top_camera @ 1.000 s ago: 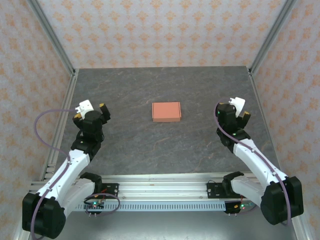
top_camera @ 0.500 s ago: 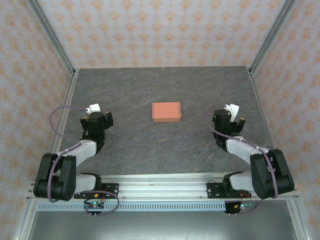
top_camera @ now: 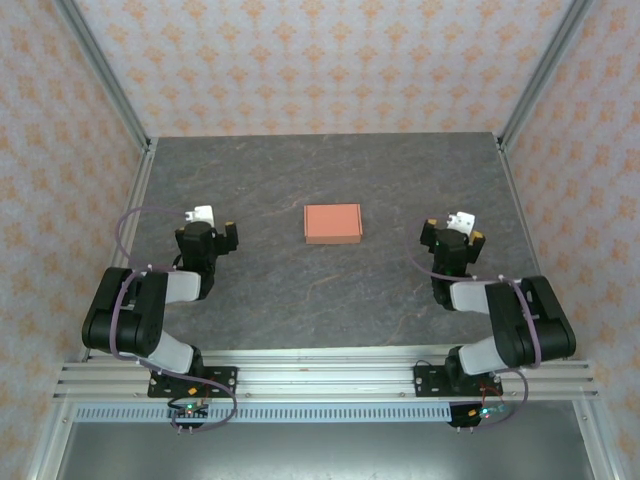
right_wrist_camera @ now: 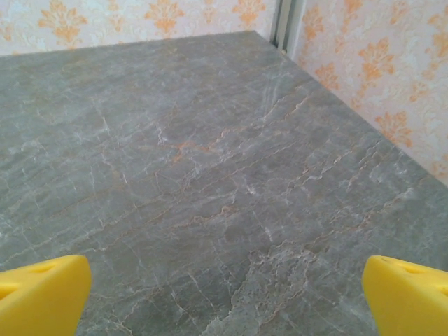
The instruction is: Fold the paper box
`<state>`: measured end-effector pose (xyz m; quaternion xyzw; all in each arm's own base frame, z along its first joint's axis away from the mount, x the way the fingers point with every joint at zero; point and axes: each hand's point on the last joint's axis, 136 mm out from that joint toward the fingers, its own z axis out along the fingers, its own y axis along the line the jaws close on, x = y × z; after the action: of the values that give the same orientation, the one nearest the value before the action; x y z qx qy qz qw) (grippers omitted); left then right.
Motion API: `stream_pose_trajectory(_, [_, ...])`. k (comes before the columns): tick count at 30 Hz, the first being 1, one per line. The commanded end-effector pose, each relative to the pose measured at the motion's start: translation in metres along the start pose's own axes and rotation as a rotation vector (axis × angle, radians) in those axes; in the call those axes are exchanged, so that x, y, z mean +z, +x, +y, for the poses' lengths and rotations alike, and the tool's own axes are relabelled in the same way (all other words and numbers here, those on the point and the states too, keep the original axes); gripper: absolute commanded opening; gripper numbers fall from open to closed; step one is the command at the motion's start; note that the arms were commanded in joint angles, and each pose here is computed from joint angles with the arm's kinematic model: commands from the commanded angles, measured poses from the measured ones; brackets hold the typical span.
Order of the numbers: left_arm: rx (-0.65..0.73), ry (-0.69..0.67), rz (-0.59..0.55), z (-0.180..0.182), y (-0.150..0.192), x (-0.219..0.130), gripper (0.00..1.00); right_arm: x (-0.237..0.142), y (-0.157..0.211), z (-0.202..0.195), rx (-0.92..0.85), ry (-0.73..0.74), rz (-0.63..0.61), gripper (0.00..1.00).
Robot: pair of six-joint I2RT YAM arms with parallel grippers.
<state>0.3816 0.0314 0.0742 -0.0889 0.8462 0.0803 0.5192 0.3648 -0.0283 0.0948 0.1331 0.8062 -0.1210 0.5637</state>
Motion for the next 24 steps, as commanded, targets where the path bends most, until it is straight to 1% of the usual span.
stream_pose_trajectory(1, [0.011,0.007,-0.07,-0.004,-0.022,-0.001,1.0,0.01,-0.014,0.003,0.051,-0.04,-0.021,0.99])
stream_pose_trajectory(2, [0.012,0.008,-0.07,-0.004,-0.022,-0.001,1.0,0.017,-0.006,0.0,0.058,-0.027,0.005,0.99])
stream_pose_trajectory(4, [0.012,0.008,-0.07,-0.004,-0.022,-0.001,1.0,0.023,-0.008,-0.001,0.071,-0.021,0.0,0.99])
stream_pose_trajectory(5, [0.012,0.008,-0.069,-0.004,-0.022,-0.001,1.0,0.024,-0.005,-0.002,0.071,-0.027,0.043,0.99])
stream_pose_trajectory(7, [0.01,0.009,-0.069,-0.004,-0.022,-0.001,1.0,0.025,-0.007,-0.003,0.08,-0.033,0.018,0.99])
stream_pose_trajectory(8, [0.01,0.008,-0.07,-0.004,-0.022,-0.001,1.0,0.024,-0.006,-0.003,0.078,-0.033,0.037,0.99])
stream_pose_trajectory(24, [0.011,0.008,-0.07,-0.004,-0.022,-0.001,1.0,0.025,-0.007,-0.003,0.079,-0.033,0.031,0.99])
